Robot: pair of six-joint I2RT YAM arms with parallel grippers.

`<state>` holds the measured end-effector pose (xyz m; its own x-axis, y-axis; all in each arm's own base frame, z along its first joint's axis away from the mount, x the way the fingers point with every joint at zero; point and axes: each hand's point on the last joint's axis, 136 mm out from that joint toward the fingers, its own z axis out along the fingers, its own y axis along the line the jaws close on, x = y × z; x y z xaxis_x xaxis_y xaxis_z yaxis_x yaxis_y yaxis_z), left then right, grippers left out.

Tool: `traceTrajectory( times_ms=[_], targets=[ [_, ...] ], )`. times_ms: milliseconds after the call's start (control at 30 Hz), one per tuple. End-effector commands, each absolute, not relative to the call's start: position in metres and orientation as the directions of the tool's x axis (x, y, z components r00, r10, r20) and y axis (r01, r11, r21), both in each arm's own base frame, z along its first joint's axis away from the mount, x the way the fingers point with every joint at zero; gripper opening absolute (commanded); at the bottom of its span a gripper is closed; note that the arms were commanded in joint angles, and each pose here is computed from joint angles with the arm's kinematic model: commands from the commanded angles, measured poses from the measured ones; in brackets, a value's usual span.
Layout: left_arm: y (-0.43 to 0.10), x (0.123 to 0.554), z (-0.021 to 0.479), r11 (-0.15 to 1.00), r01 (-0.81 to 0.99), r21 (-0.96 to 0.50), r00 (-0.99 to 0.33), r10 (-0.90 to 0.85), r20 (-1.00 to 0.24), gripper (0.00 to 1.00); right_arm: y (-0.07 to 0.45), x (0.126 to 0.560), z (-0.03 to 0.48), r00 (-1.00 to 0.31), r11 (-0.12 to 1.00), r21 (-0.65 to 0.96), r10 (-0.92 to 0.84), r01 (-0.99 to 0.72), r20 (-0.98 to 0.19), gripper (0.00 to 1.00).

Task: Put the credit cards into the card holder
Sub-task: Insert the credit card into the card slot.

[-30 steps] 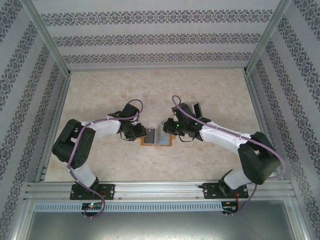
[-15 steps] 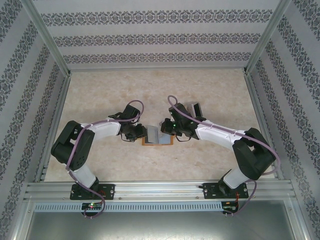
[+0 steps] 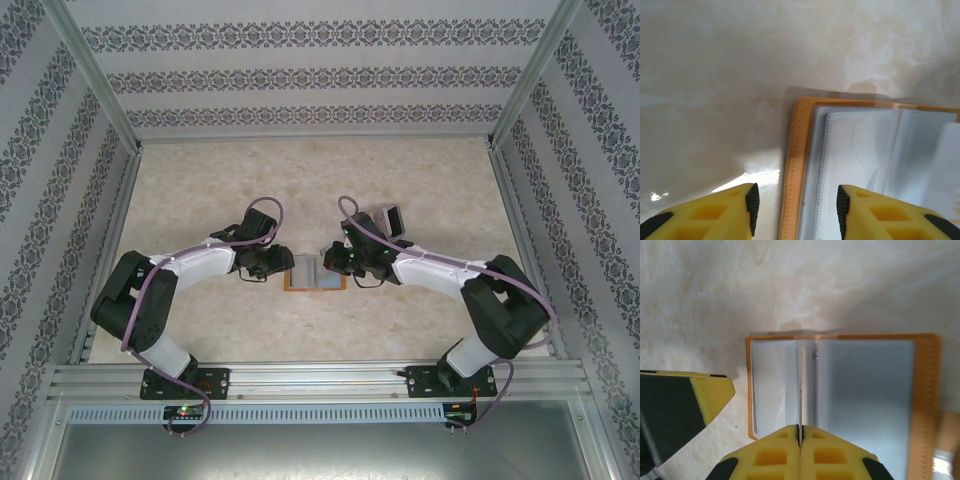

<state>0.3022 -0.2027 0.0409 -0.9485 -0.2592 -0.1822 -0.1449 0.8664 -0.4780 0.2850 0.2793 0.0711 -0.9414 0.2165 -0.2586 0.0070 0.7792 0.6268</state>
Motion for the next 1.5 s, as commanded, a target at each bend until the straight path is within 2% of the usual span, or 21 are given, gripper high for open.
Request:
traceTrajectory(
  times_ms=[0,133,367,500,967,1267,1467],
  targets=[
    [-0.217,0.302,0.038,0.845,-0.127,-0.52,-0.959,-0.239,-0.155,0.48,0.297,0.287,0.074,-0.944,0.717,0.697,0.223,-0.011,-0.245,0.04],
    [-0.219,0.297,0.028,0.848,-0.136,-0.512,-0.967,-0.227,-0.12,0.46,0.302,0.284,0.065,-0.951,0.691,0.723,0.228,0.006,-0.211,0.04],
    [-0.215,0.294,0.018,0.862,-0.157,-0.482,-0.969,-0.23,-0.095,0.39,0.289,0.279,0.044,-0.952,0.723,0.69,0.233,0.033,-0.198,0.04],
    [-0.213,0.292,0.015,0.867,-0.158,-0.472,-0.97,-0.226,-0.09,0.38,0.284,0.278,0.045,-0.952,0.719,0.695,0.232,0.027,-0.202,0.04],
    [-0.219,0.291,0.01,0.869,-0.159,-0.469,-0.974,-0.215,-0.069,0.28,0.299,0.274,0.021,-0.967,0.703,0.71,0.204,0.036,-0.153,0.04],
    [-0.217,0.29,0.009,0.875,-0.162,-0.457,-0.974,-0.216,-0.069,0.27,0.291,0.275,0.022,-0.961,0.71,0.702,0.227,0.052,-0.158,0.05],
    [-0.22,0.291,0.009,0.867,-0.164,-0.47,-0.973,-0.221,-0.069,0.26,0.313,0.271,0.014,-0.972,0.701,0.712,0.195,0.046,-0.128,0.06]
  ],
)
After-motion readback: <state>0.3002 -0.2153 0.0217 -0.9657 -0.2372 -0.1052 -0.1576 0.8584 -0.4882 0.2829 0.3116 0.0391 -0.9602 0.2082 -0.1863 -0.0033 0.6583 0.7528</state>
